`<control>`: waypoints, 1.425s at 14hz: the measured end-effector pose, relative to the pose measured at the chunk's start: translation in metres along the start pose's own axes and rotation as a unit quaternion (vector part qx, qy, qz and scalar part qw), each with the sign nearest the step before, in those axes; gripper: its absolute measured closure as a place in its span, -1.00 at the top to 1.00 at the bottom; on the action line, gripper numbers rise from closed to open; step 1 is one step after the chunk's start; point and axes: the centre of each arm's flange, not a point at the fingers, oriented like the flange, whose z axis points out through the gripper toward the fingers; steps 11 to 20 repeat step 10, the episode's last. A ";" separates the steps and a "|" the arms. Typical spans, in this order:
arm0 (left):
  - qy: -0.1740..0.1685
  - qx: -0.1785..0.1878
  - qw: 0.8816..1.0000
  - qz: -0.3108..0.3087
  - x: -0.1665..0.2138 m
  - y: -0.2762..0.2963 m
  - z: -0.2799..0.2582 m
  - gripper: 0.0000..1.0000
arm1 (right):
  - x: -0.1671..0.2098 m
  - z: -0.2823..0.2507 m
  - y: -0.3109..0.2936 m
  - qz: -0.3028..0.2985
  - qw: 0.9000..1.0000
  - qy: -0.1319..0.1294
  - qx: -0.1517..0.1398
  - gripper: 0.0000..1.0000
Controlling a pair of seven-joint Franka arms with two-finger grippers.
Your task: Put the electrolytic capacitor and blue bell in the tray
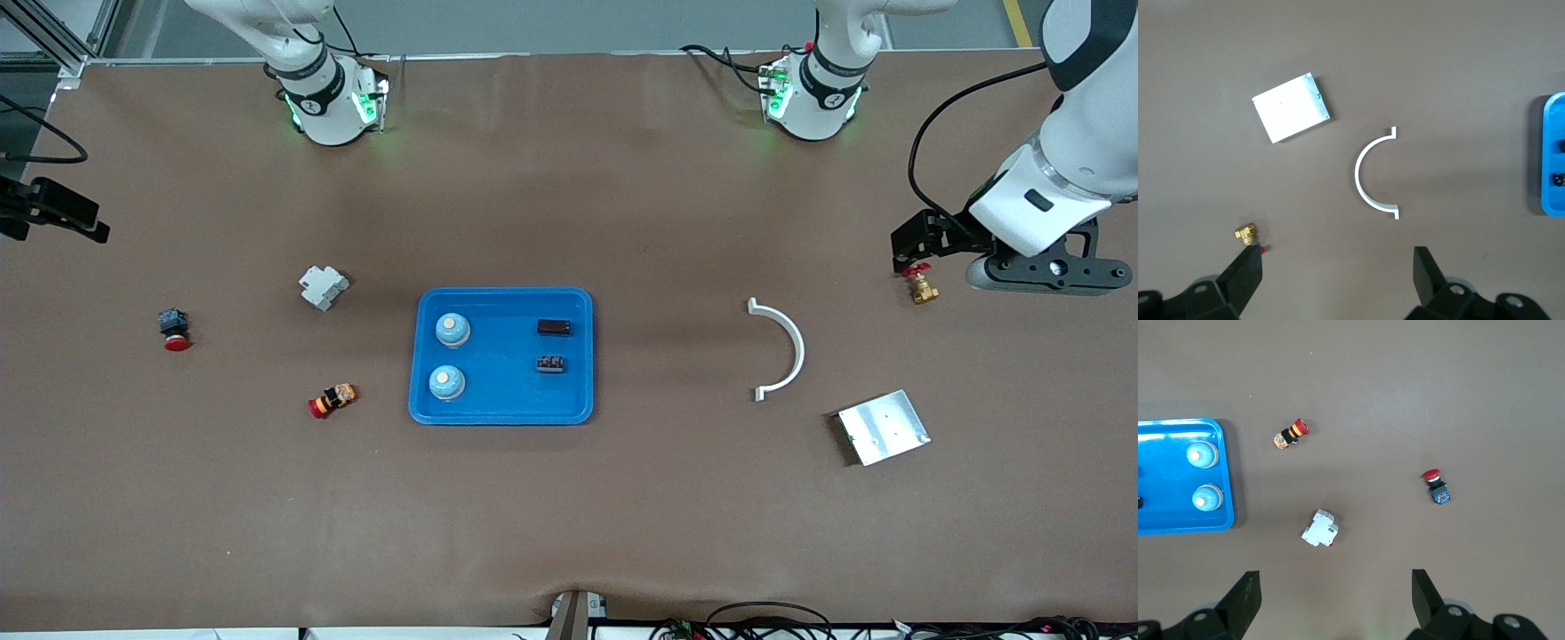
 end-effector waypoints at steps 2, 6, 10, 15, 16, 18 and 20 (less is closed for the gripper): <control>-0.001 0.001 1.000 0.000 0.000 0.000 0.001 1.00 | 0.000 0.000 0.000 0.000 1.000 0.000 0.000 1.00; -0.001 0.009 1.000 0.002 0.000 -0.001 0.002 1.00 | 0.000 0.000 -0.001 -0.014 1.000 0.000 0.000 1.00; -0.002 0.010 1.000 0.003 0.000 0.000 0.002 1.00 | 0.000 0.000 -0.001 -0.030 1.000 0.000 0.000 1.00; -0.002 0.010 1.000 0.003 0.000 0.000 0.002 1.00 | 0.000 0.000 -0.001 -0.030 1.000 0.000 0.000 1.00; -0.002 0.010 1.000 0.003 0.000 0.000 0.002 1.00 | 0.000 0.000 -0.001 -0.030 1.000 0.000 0.000 1.00; -0.002 0.010 1.000 0.003 0.000 0.000 0.002 1.00 | 0.000 0.000 -0.001 -0.030 1.000 0.000 0.000 1.00; -0.002 0.010 1.000 0.003 0.000 0.000 0.002 1.00 | 0.000 0.000 -0.001 -0.030 1.000 0.000 0.000 1.00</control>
